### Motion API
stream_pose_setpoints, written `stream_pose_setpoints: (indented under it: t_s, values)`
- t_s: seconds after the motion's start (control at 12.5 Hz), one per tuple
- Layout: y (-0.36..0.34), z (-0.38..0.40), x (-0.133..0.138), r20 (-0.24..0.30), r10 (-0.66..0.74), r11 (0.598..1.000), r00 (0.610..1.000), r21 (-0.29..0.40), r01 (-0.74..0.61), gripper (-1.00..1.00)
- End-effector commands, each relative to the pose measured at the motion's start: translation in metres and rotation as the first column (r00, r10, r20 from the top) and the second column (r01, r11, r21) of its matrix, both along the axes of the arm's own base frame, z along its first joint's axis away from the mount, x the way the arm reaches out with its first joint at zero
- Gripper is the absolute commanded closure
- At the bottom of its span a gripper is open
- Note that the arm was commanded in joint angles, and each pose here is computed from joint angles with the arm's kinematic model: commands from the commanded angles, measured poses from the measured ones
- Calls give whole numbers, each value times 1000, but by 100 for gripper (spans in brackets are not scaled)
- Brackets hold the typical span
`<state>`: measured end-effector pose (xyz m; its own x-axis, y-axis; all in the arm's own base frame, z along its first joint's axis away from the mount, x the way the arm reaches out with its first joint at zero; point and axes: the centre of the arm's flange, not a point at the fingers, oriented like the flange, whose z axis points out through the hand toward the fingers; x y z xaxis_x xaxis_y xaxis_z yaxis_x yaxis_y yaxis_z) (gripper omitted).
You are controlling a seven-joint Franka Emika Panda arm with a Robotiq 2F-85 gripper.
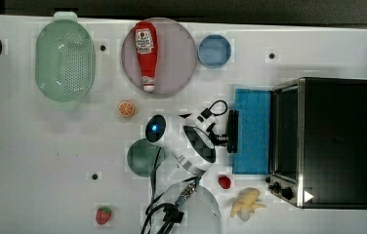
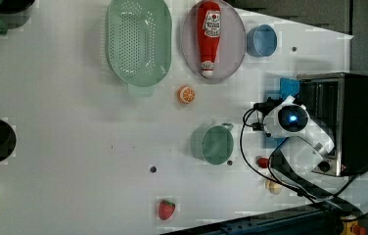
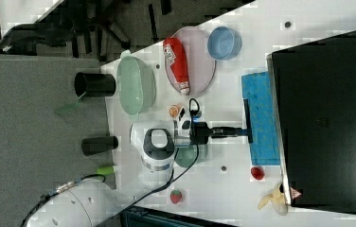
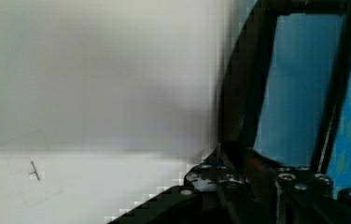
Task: Flap open oven.
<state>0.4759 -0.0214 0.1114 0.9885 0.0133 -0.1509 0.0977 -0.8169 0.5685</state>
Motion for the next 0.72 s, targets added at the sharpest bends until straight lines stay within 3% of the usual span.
stream_pose_setpoints:
  t_s: [0.08, 0.24, 0.4, 0.56, 0.72]
  values:
    - [4, 62, 48, 215, -140, 990, 966, 63, 129, 65]
    - [-1, 120, 67, 305, -395, 914, 866, 221, 339, 65]
    - [-6, 189, 79, 335, -595, 792, 731, 398, 463, 65]
    - [-13, 258, 82, 295, -744, 648, 600, 540, 537, 65]
    - [-15, 321, 73, 208, -823, 533, 529, 605, 592, 65]
